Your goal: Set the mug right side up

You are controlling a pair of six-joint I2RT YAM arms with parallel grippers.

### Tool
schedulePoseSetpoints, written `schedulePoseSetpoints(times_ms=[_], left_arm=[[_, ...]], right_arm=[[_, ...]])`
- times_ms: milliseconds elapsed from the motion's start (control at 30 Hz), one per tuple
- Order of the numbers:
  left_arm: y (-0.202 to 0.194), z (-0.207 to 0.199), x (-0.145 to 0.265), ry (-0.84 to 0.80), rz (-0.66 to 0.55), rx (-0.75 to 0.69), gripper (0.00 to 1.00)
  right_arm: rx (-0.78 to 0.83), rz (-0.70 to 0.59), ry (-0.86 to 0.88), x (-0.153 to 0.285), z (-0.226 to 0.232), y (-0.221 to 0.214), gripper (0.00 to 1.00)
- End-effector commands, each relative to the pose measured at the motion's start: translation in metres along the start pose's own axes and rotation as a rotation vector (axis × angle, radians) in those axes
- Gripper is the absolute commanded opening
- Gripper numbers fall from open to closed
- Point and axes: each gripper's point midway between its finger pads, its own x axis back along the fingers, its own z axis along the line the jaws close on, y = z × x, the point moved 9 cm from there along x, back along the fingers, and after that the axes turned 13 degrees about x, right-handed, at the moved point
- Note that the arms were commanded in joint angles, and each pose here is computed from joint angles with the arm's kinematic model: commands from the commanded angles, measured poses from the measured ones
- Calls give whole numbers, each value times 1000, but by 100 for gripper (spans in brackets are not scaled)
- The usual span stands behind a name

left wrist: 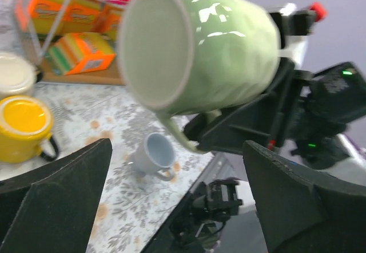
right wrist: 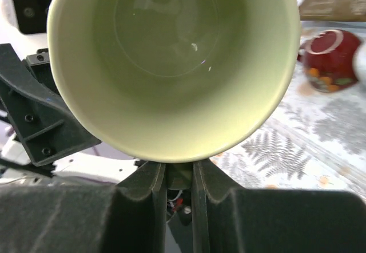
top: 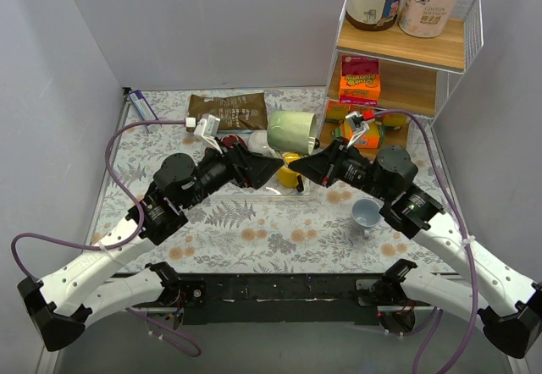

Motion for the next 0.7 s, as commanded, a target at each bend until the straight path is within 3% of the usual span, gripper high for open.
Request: schedulePoseSetpoints(times_ms=[0, 200, 400, 667], left_arm=[[14, 13, 15, 216, -108, -63, 98], [32, 26, 33, 414, -296, -90, 98], [47, 36, 44, 590, -446, -83, 98], [45, 43, 46, 640, -460, -68, 98]], right_arm=[[144, -128, -133, 22, 15, 40, 1], [148, 43, -365, 41, -7, 18, 1], [88, 262, -476, 43, -27, -28, 1], [133, 438, -682, 45, -29, -82, 1]])
